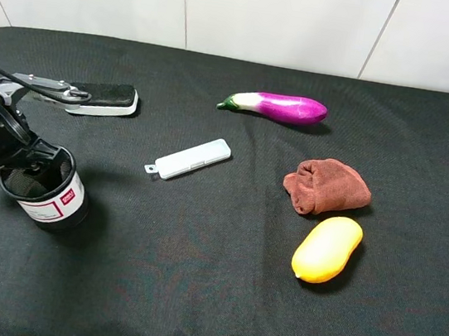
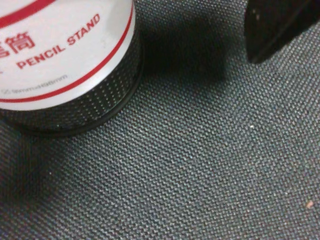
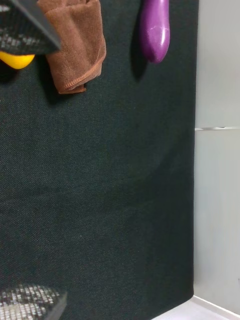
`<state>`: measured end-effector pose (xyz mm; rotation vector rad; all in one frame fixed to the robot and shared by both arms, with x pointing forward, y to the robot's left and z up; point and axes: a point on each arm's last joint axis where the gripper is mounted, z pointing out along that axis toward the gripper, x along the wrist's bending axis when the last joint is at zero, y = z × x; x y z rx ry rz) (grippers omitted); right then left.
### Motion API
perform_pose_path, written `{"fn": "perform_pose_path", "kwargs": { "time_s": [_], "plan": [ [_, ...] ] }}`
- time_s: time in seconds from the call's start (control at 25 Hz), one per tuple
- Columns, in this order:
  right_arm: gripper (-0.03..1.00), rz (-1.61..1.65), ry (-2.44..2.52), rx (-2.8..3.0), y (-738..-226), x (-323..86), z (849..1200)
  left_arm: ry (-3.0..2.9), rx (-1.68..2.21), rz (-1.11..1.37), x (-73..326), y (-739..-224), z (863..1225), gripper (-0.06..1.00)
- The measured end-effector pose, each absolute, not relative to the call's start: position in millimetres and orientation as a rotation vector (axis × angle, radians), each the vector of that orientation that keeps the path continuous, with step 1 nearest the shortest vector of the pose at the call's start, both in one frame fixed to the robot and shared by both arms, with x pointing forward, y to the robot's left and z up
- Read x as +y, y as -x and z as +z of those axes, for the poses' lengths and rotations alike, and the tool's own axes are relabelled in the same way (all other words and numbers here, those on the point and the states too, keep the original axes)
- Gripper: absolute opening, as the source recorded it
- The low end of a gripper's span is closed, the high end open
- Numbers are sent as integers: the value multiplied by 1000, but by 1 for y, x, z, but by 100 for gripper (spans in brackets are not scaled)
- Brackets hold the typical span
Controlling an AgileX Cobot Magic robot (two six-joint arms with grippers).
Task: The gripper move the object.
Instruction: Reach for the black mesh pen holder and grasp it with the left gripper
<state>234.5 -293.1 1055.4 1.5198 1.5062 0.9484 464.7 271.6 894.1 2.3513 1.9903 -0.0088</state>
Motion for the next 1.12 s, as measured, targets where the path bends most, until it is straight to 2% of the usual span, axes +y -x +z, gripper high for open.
{"fn": "perform_pose_path", "kwargs": {
  "time_s": [0.8,0.96,1.12],
  "plan": [
    [69,948,-1520,1506,-234,-293,1055,-2335,2016,-18,272,-464,894,25],
    [69,948,-1520,1506,-234,-293,1055,-2331,2019,-18,271,-464,894,18],
    [69,948,-1520,1506,-234,-293,1055,-2324,2028,-21,271,-465,895,18]
  ]
}}
